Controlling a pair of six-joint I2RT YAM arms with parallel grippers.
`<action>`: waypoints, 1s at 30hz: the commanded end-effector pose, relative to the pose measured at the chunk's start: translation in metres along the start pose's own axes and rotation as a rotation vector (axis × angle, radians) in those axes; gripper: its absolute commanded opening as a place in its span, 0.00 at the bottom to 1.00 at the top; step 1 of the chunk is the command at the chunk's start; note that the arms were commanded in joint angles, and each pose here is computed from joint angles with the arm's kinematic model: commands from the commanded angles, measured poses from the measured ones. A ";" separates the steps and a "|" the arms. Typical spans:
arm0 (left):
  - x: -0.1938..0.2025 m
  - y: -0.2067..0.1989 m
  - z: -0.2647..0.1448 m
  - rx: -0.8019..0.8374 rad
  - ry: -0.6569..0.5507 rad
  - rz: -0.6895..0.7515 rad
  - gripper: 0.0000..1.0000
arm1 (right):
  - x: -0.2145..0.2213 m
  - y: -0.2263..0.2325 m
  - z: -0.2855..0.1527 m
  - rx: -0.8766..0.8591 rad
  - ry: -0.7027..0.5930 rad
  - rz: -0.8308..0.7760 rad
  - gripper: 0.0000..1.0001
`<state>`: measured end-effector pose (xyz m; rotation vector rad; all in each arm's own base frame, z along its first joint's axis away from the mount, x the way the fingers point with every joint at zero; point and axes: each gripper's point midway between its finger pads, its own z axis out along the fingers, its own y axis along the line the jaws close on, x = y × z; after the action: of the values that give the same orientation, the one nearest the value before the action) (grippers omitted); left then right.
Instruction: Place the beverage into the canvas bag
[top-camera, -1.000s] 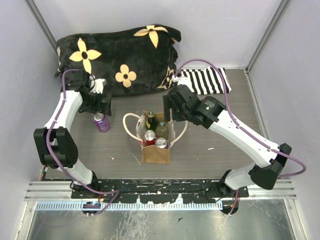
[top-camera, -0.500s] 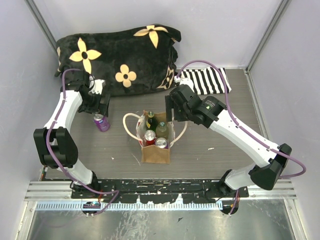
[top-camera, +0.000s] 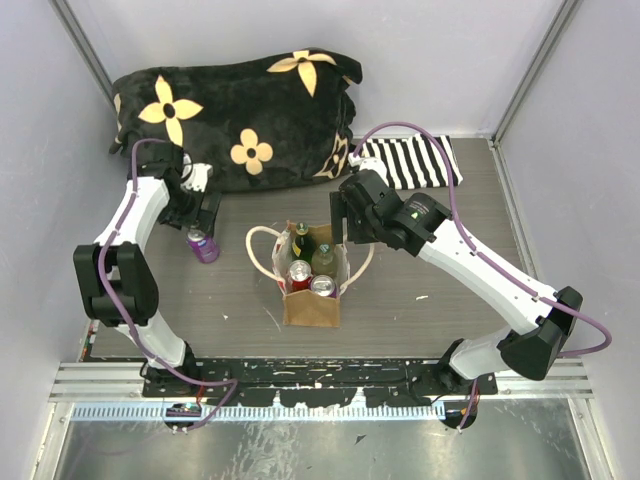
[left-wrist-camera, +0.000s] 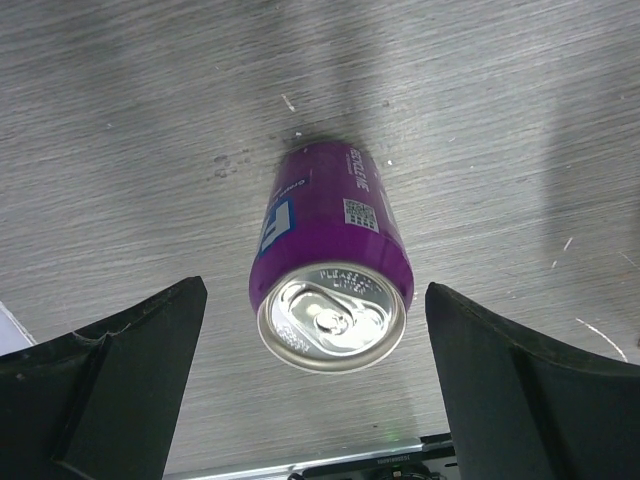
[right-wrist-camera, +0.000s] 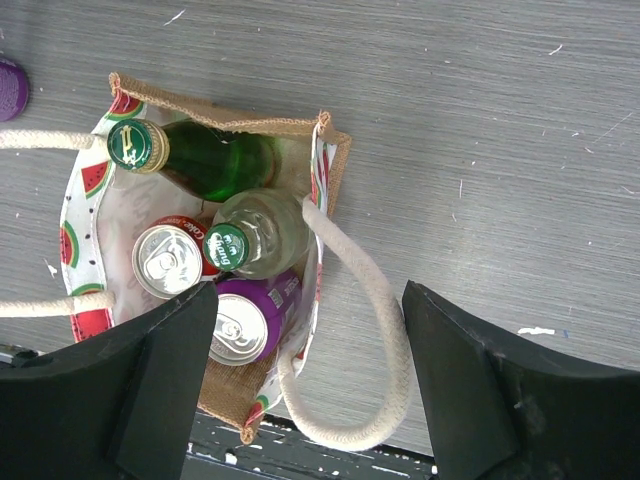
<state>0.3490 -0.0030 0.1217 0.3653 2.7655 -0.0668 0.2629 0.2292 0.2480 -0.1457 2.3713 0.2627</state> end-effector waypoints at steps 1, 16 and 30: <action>-0.001 0.001 0.002 -0.002 0.022 0.018 0.98 | -0.011 0.003 -0.009 -0.028 -0.054 0.048 0.80; 0.031 -0.010 0.012 0.036 0.124 0.026 0.94 | -0.010 0.001 -0.008 -0.022 -0.051 0.049 0.80; 0.016 -0.004 0.014 -0.001 0.082 0.043 0.89 | -0.007 -0.005 -0.010 -0.018 -0.056 0.056 0.80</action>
<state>0.3287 -0.0057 0.0967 0.4146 2.8733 -0.0721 0.2600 0.2232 0.2382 -0.1269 2.3870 0.2512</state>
